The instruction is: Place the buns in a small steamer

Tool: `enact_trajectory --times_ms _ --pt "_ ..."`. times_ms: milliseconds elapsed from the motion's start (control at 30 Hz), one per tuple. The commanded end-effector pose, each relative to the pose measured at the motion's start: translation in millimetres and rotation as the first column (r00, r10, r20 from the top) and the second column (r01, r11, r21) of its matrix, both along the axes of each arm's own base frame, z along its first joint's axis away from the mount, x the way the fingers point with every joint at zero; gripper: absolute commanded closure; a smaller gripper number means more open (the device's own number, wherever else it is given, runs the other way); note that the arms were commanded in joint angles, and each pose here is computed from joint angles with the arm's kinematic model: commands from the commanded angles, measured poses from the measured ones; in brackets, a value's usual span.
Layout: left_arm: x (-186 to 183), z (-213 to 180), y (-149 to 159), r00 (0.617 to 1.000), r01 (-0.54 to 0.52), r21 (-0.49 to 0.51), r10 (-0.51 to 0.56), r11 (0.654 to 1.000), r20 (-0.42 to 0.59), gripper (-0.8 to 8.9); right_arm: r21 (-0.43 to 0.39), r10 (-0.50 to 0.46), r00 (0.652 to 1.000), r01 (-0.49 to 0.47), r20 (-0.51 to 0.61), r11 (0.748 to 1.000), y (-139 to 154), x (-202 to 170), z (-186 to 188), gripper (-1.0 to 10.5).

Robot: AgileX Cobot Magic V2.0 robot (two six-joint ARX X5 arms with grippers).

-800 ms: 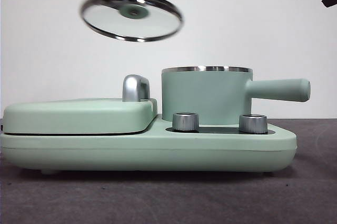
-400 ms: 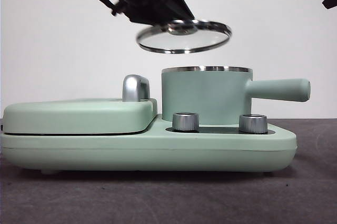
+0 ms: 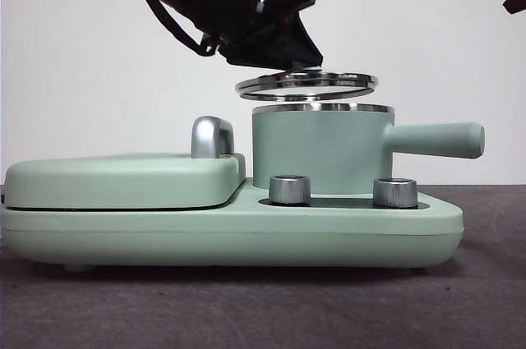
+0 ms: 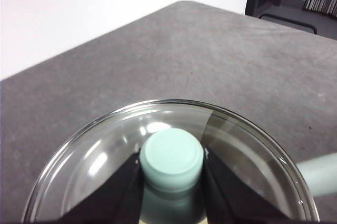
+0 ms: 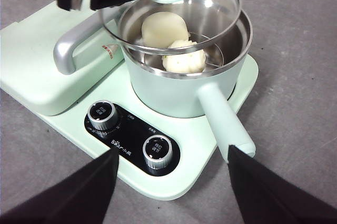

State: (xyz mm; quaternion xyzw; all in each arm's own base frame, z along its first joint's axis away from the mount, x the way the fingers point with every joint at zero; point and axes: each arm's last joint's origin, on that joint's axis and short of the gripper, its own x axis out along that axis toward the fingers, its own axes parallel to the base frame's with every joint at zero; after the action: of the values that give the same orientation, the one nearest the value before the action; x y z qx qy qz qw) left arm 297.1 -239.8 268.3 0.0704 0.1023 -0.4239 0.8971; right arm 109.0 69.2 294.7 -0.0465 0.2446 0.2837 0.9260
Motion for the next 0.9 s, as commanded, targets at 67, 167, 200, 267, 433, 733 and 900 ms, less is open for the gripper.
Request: enact_trajectory --times_ms 67,167,200,267,433,733,900 --pt "5 7 -11 0.998 0.021 -0.024 -0.02 0.999 0.058 7.98 0.008 -0.004 1.0 0.004 -0.002 1.0 1 1 1 6.3" --pt "8 5 -16 0.998 0.025 -0.021 -0.024 0.999 0.055 7.98 0.008 -0.004 1.0 0.004 -0.002 1.0 1 1 1 6.3" --pt "8 5 -17 0.998 0.026 -0.021 -0.025 0.999 0.055 7.98 0.008 -0.004 1.0 0.004 -0.002 1.0 1 1 1 6.3" --pt "8 4 -19 0.998 0.031 -0.021 -0.03 0.999 0.056 7.98 0.007 -0.004 1.0 0.005 -0.003 1.0 1 1 1 6.3" --pt "8 2 -19 0.999 0.031 -0.013 -0.03 0.999 0.045 7.98 -0.001 -0.023 1.0 0.023 0.003 1.0 1 1 1 6.3" --pt "10 -8 -21 0.999 0.033 0.012 -0.034 0.999 0.016 7.98 -0.002 -0.023 1.0 0.023 0.002 1.0 1 1 1 6.3" --pt "10 -9 -22 0.999 0.036 0.015 -0.036 0.999 0.014 7.98 -0.002 -0.024 1.0 0.024 0.003 1.0 1 1 1 6.3"
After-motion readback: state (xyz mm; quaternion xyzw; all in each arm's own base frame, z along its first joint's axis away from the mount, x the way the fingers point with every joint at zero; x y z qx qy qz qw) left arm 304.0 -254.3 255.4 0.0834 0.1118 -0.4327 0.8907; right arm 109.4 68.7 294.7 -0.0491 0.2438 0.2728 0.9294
